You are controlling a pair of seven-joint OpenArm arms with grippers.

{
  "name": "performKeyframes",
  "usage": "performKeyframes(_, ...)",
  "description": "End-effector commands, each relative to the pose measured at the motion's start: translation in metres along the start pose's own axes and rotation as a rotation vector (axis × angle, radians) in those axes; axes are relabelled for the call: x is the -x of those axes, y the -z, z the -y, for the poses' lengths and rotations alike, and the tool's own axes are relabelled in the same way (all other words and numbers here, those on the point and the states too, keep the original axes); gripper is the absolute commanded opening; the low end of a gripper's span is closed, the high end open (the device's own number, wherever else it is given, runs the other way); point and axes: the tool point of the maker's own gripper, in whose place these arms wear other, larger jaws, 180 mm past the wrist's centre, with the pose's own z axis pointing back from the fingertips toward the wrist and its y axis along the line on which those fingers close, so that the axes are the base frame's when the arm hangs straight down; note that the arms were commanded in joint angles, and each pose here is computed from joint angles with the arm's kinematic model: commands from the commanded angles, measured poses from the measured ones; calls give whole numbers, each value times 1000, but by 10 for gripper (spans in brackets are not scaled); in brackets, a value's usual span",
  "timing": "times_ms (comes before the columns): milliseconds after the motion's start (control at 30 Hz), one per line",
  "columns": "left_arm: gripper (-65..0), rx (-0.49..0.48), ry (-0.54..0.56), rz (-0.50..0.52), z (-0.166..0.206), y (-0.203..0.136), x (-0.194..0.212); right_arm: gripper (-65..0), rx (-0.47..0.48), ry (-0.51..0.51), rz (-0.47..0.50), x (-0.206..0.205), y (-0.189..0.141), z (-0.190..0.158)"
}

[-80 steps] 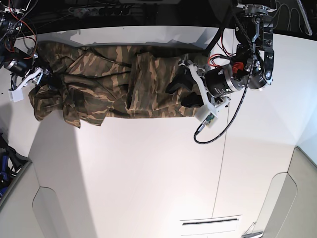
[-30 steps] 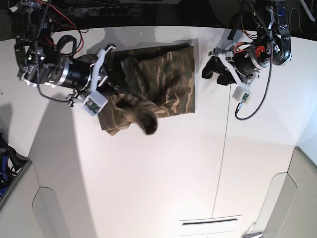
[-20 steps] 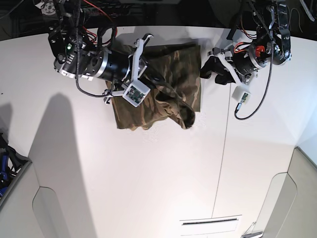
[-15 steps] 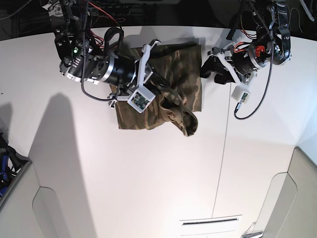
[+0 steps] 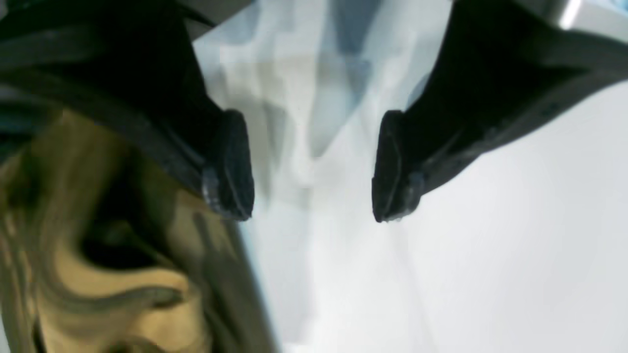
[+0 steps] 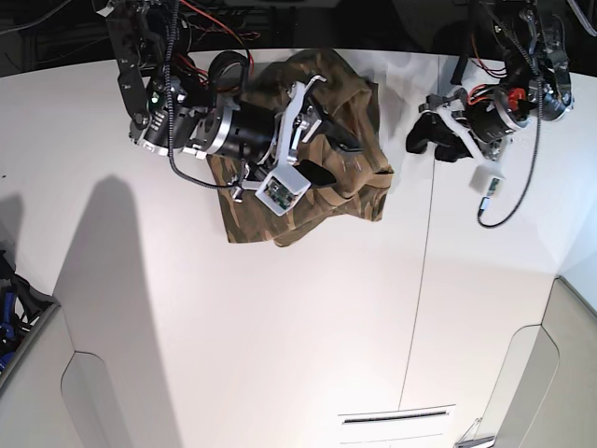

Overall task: Fold the T-shirt properly
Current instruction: 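Carry the right gripper's end of the shirt over onto the folded stack, then grasp the stack's edges with both grippers and tuck them inward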

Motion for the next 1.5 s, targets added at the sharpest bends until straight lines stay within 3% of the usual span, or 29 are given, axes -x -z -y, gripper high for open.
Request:
performKeyframes(0,-238,-6,7,51,-5,-10,-15,-331,-12,-23,66,-20,-2,-1)
performKeyframes(167,-246,10,-8,87,-20,-35,-27,-331,32,-79,105,-45,-6,19)
performKeyframes(200,-265,39,-3,90,-16,-38,-29,-333,49,-87,116,-51,-9,26)
performKeyframes(267,-377,116,6,96,-4,-43,-31,-343,113,-97,127,-59,-15,45)
performKeyframes(333,-498,189,-11,98,10,-45,-32,-437,204,-104,126,-65,-25,69)
performKeyframes(433,-545,265,-16,120,27,-50,-35,-650,306,-103,127,-68,-40,99)
performKeyframes(633,-545,337,80,137,67,-61,-41,-650,425,-12,147,-60,-64,148)
performKeyframes(800,-545,462,207,106,123,-59,-38,-650,475,88,165,-49,-71,187)
performKeyframes(1100,-545,596,267,-27,187,-27,4,-650,390,217,159,-40,-44,213)
performKeyframes(1267,-545,567,281,-37,200,-5,16,-650,376,284,136,-26,-32,225)
performKeyframes(1467,-545,525,216,-95,186,19,40,-650,312,353,144,-12,-20,221)
